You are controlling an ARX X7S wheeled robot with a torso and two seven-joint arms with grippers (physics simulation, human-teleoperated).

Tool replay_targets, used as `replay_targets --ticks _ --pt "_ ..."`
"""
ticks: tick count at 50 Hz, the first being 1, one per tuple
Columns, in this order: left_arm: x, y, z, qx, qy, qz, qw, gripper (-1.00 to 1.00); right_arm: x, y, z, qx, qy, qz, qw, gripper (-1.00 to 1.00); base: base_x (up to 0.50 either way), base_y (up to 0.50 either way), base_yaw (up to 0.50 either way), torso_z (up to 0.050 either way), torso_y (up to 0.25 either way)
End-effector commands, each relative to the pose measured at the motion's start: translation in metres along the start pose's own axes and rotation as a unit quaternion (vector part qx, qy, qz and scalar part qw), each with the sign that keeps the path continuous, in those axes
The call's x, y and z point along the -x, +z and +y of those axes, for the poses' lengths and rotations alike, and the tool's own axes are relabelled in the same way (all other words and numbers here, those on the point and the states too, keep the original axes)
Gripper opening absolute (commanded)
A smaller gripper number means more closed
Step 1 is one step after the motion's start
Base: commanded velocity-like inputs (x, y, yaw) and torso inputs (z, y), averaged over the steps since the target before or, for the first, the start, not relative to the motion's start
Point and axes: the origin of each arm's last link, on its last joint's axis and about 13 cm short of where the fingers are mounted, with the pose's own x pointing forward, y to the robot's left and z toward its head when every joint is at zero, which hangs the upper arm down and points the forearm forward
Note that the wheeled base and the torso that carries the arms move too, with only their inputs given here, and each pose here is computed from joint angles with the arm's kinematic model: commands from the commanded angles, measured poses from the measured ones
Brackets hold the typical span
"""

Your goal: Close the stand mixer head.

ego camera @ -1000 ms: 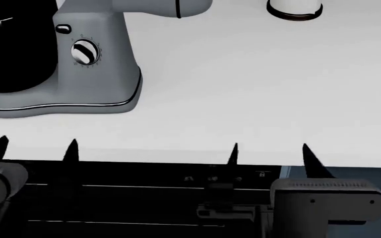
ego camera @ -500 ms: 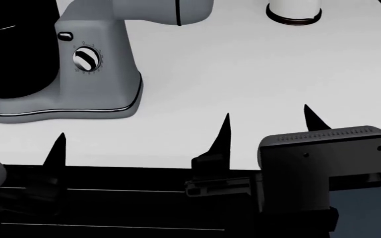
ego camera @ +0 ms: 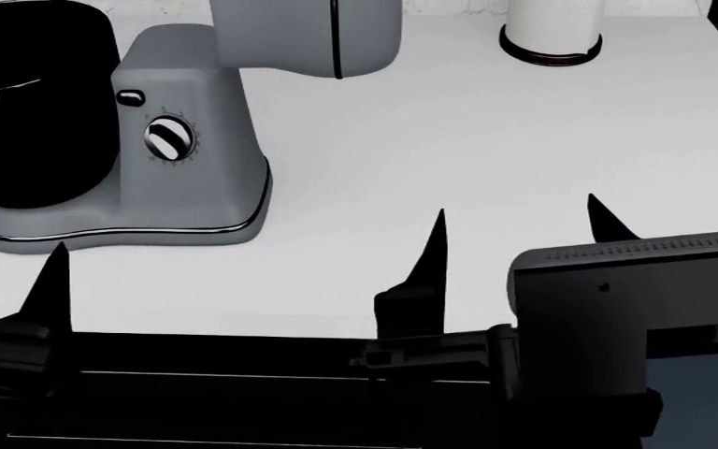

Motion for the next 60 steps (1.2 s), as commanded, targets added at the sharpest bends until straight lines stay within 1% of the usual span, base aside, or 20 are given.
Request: replay_targets --ticks 1,7,9,10,11,12,13,14,15,20,22,25,32,34,36,41,43,60 --pt "-0.001 0.000 0.006 0.015 0.019 -0.007 1.000 1.00 0.002 0.004 -0.004 -0.025 -0.001 -0.005 1.000 1.00 0.00 0.00 0.00 0.050 0.000" --pt "-0.001 0.000 0.007 0.011 0.023 -0.007 1.000 1.00 0.003 0.005 -0.004 -0.019 -0.004 -0.007 1.000 1.00 0.00 0.00 0.00 0.050 0.000" --pt "-0.002 0.000 0.008 0.011 0.030 0.002 0.999 1.00 0.003 0.005 -0.004 -0.021 -0.004 -0.010 1.000 1.00 0.00 0.00 0.00 0.049 0.000" --pt "-0.001 0.001 0.007 0.040 0.029 0.000 0.999 1.00 0.003 0.005 -0.004 -0.024 -0.004 -0.011 1.000 1.00 0.00 0.00 0.00 0.000 0.000" --pt "-0.001 0.003 0.008 0.037 0.029 0.002 0.999 1.00 0.003 0.006 -0.005 -0.028 -0.008 -0.025 0.999 1.00 0.00 0.00 0.00 0.000 0.000" --pt "-0.001 0.003 0.008 0.037 0.030 0.003 0.999 1.00 0.003 0.007 -0.005 -0.026 -0.009 -0.023 0.999 1.00 0.00 0.00 0.00 0.000 0.000" --pt "-0.001 0.003 0.008 0.039 0.030 0.003 0.999 1.00 0.005 0.009 -0.006 -0.022 0.007 -0.056 0.998 1.00 0.00 0.00 0.00 0.000 0.000" --pt "0.000 0.005 0.008 0.035 0.030 0.002 0.999 1.00 0.005 0.008 -0.006 -0.024 -0.002 -0.040 0.999 1.00 0.00 0.00 0.00 0.000 0.000" --pt "0.001 0.007 0.008 0.032 0.030 0.001 0.999 1.00 0.005 0.008 -0.008 -0.028 -0.003 -0.045 0.999 1.00 0.00 0.00 0.00 0.000 0.000" --pt "0.006 0.019 0.011 0.025 0.046 -0.016 0.998 1.00 0.006 0.008 -0.009 -0.005 -0.004 -0.037 0.999 1.00 0.01 0.13 0.00 0.000 0.000" --pt "0.007 0.019 0.011 0.023 0.046 -0.013 0.999 1.00 0.006 0.007 -0.009 -0.007 -0.006 -0.038 0.999 1.00 0.09 0.50 0.00 0.000 0.000" --pt "0.006 0.020 0.011 0.023 0.054 -0.019 0.998 1.00 0.007 0.010 -0.011 -0.008 -0.015 -0.043 0.999 1.00 0.12 0.50 0.00 0.000 0.000" --pt "0.006 0.019 0.011 0.021 0.050 -0.015 0.998 1.00 0.010 0.015 -0.017 -0.002 -0.037 -0.054 0.998 1.00 0.12 0.50 0.00 0.000 0.000" --pt "0.007 0.020 0.011 0.019 0.051 -0.015 0.998 1.00 0.011 0.018 -0.019 0.003 -0.046 -0.061 0.997 1.00 0.12 0.50 0.00 0.000 0.000" --pt "0.006 0.019 0.012 0.018 0.051 -0.013 0.998 1.00 0.013 0.019 -0.019 0.016 -0.046 -0.064 0.997 1.00 0.13 0.50 0.00 0.000 0.000" --pt "0.009 0.023 0.012 0.015 0.053 -0.019 0.998 1.00 0.015 0.022 -0.022 0.031 -0.051 -0.088 0.994 1.00 0.22 0.41 0.00 0.000 0.000" --pt "0.010 0.024 0.013 0.015 0.054 -0.020 0.998 1.00 0.016 0.023 -0.023 0.044 -0.056 -0.089 0.994 1.00 0.25 0.11 0.00 0.000 0.000" --pt "0.016 0.033 0.014 0.003 0.058 -0.026 0.998 1.00 0.022 0.026 -0.028 0.050 -0.066 -0.085 0.993 1.00 0.26 0.01 0.00 0.000 0.000"
